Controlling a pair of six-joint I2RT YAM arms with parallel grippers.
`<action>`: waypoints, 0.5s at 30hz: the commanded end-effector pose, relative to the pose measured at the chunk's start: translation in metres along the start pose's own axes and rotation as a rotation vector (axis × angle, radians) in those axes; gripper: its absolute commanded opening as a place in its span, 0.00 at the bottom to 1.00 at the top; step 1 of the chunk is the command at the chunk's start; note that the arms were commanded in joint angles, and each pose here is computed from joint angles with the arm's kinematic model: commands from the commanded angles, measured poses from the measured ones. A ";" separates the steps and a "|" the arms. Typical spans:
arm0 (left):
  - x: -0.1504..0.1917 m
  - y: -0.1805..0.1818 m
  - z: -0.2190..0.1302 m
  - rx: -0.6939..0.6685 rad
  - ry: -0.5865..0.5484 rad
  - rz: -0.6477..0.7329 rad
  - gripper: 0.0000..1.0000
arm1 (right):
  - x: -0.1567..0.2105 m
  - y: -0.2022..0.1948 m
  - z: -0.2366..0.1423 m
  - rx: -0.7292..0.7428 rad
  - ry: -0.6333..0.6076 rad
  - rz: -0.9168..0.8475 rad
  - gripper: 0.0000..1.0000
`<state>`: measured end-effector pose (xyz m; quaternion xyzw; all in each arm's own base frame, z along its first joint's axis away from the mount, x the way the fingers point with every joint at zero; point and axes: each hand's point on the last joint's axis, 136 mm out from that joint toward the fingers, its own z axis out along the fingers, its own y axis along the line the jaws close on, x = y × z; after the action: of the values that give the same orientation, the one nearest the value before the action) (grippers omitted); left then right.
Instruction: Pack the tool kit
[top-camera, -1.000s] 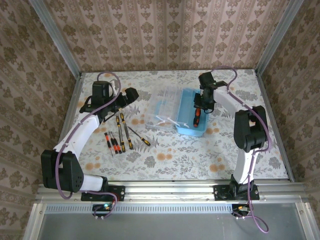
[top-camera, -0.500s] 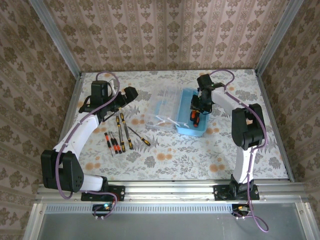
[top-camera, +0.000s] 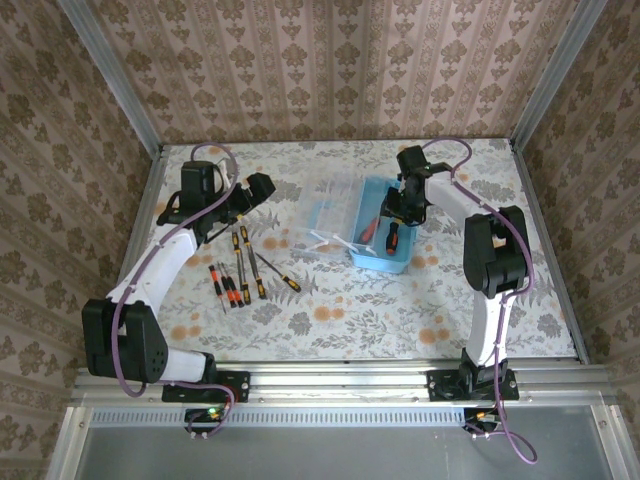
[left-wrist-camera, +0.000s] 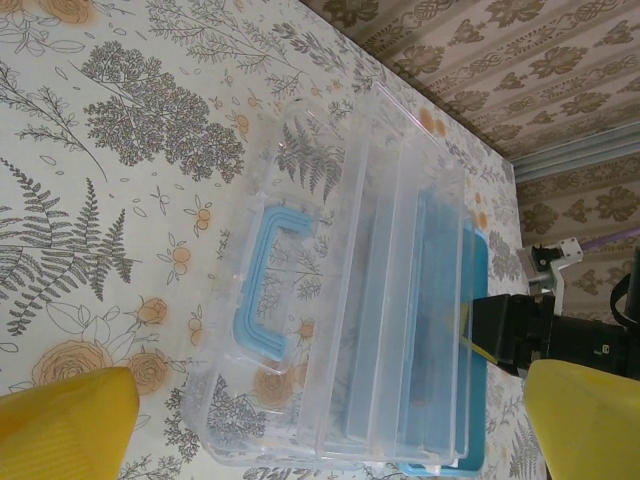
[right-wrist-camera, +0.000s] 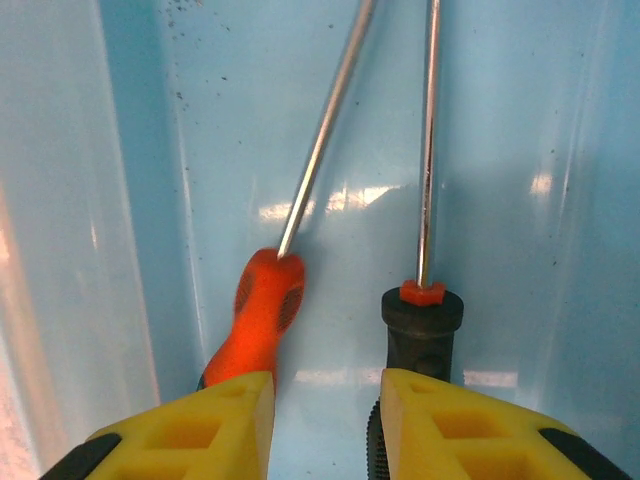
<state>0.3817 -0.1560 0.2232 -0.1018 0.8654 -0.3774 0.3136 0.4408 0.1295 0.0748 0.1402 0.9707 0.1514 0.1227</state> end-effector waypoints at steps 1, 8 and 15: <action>-0.010 -0.007 -0.004 0.031 -0.029 -0.003 1.00 | -0.003 0.007 -0.026 -0.005 -0.028 -0.018 0.35; -0.020 0.000 -0.010 0.023 -0.058 -0.028 1.00 | 0.011 0.037 -0.081 -0.022 -0.161 -0.166 0.35; -0.039 0.013 -0.026 0.017 -0.124 -0.069 1.00 | 0.054 0.079 -0.103 -0.048 -0.235 -0.339 0.39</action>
<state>0.3958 -0.1241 0.2281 -0.1447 0.8536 -0.3739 0.3327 0.3915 0.1889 0.1920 0.0120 0.9532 0.1630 0.2542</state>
